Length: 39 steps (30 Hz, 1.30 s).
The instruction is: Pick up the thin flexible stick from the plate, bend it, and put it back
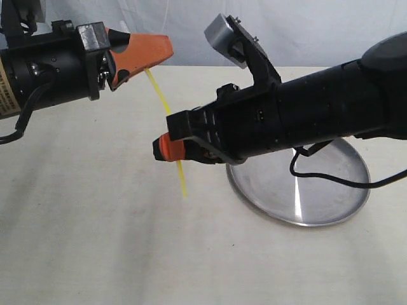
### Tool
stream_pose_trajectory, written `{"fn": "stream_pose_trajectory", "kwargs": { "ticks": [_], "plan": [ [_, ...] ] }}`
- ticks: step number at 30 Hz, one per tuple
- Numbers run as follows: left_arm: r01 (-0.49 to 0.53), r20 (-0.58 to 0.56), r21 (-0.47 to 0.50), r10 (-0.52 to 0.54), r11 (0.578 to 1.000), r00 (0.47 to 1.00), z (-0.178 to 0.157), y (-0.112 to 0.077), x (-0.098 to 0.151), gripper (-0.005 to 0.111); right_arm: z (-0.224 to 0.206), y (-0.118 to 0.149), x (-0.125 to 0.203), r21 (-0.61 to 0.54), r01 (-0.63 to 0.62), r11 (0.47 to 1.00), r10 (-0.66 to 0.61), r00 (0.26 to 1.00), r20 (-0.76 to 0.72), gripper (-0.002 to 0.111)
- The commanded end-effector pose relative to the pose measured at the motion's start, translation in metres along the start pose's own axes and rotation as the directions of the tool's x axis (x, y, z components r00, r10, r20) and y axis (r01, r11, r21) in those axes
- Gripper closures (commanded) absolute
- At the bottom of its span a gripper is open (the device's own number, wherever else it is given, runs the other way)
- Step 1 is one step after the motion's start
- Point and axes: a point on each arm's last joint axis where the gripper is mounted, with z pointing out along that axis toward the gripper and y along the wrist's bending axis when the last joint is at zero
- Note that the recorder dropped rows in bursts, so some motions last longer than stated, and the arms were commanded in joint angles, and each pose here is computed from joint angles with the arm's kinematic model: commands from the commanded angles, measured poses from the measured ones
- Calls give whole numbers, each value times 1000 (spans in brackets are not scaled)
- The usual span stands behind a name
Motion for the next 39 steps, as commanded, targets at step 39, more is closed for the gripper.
{"fn": "stream_pose_trajectory", "kwargs": {
  "ticks": [39],
  "plan": [
    [-262, -174, -162, 234, 951, 957, 10, 8, 25, 107, -7, -10, -30, 6, -358, 934, 337, 885, 321, 109]
  ]
}}
